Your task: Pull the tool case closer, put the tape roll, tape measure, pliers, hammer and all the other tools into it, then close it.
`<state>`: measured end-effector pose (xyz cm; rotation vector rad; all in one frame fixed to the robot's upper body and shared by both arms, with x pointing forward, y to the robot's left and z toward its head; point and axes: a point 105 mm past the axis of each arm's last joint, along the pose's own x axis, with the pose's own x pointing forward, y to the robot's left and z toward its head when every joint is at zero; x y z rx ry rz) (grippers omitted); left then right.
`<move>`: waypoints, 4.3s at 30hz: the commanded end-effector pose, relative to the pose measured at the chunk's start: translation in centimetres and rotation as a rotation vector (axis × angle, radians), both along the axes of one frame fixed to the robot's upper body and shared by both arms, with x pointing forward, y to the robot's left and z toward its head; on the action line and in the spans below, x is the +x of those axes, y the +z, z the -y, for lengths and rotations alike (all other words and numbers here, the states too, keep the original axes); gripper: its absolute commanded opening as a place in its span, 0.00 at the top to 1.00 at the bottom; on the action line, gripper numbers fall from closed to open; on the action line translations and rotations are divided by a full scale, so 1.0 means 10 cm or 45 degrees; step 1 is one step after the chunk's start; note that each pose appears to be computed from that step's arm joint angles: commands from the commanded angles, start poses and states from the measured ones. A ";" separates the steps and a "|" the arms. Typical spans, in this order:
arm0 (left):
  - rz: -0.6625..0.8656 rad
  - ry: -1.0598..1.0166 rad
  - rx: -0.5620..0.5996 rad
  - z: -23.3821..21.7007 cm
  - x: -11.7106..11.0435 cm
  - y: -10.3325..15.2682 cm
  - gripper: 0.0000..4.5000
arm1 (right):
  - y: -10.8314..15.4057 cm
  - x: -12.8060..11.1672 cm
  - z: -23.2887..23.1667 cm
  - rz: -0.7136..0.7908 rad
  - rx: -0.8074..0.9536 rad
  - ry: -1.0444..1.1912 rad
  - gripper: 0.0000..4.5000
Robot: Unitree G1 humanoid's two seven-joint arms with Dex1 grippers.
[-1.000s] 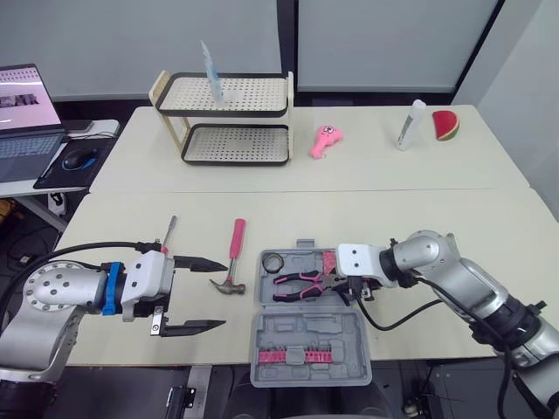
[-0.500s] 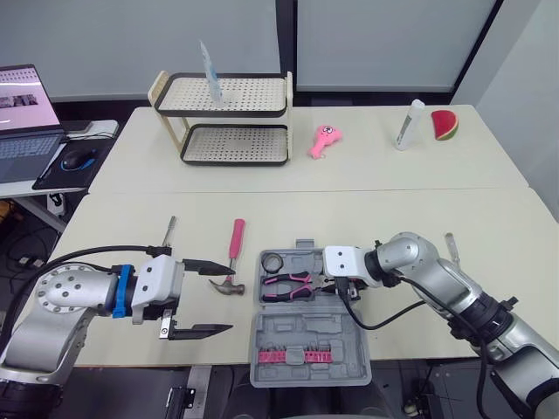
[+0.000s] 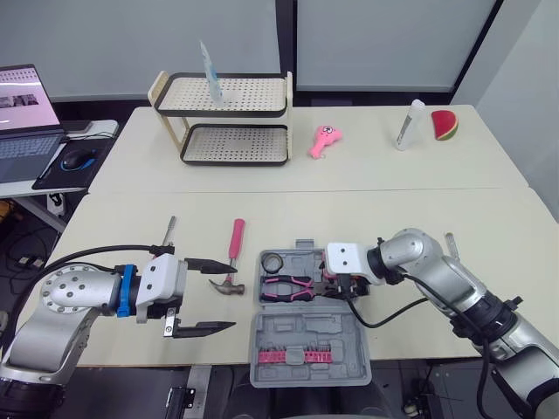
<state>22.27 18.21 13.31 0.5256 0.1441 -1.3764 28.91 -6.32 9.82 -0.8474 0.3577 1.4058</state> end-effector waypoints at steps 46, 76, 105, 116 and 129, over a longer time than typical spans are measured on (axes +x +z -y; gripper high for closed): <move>-0.095 0.380 0.044 -0.24 0.02 -0.45 0.27 | 0.12 -0.35 0.80 0.059 0.288 -0.232 1.00; -0.110 0.271 0.181 0.29 0.31 -1.20 0.99 | -0.74 -0.37 0.80 -0.040 0.057 -0.257 1.00; -0.042 0.234 0.180 0.59 0.60 -1.15 0.99 | -0.61 -0.04 0.67 0.041 0.146 -0.315 1.00; -0.008 0.274 0.206 0.63 0.80 -1.15 0.99 | -0.61 0.08 0.69 0.073 0.133 -0.380 1.00; 0.026 0.350 0.203 0.63 0.94 -1.15 0.99 | -0.56 0.22 0.69 0.117 0.131 -0.437 1.00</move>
